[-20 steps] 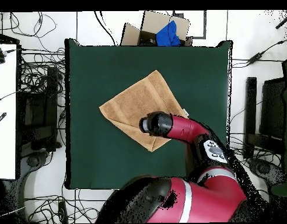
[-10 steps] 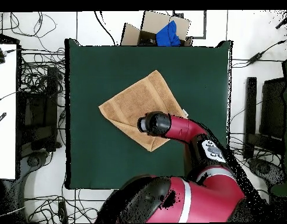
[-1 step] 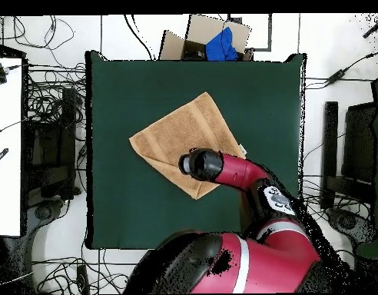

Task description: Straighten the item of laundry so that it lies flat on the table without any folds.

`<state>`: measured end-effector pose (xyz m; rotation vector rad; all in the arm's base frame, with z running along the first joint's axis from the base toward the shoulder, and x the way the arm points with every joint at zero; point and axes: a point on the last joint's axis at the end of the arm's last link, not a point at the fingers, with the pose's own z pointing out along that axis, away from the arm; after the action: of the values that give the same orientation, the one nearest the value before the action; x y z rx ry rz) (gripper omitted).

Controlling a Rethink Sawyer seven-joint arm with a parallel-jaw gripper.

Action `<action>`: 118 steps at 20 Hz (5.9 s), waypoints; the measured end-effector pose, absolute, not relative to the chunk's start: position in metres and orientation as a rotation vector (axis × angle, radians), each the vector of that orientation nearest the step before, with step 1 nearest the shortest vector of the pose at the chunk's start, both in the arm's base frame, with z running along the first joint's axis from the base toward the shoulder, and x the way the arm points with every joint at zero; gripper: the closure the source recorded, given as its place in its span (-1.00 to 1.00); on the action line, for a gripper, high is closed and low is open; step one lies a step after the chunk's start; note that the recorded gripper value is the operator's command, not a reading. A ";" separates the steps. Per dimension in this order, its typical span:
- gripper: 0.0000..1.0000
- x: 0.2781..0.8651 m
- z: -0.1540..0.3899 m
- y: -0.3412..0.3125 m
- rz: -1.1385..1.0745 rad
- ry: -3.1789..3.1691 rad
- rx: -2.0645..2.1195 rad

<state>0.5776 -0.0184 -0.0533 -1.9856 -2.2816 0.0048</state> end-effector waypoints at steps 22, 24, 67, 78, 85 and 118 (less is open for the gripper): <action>1.00 0.597 -0.040 0.011 0.051 -2.321 -1.885; 1.00 0.601 -0.038 -0.004 0.066 -2.307 -1.881; 1.00 0.638 0.000 0.008 0.018 -2.326 -1.878; 1.00 0.639 -0.007 0.028 0.002 -2.300 -1.871; 1.00 0.640 -0.011 0.050 -0.006 -2.308 -1.848; 1.00 0.598 0.030 0.123 -0.172 -2.072 -1.836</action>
<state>0.5980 0.1234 0.0296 -1.8355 -2.0723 -0.1718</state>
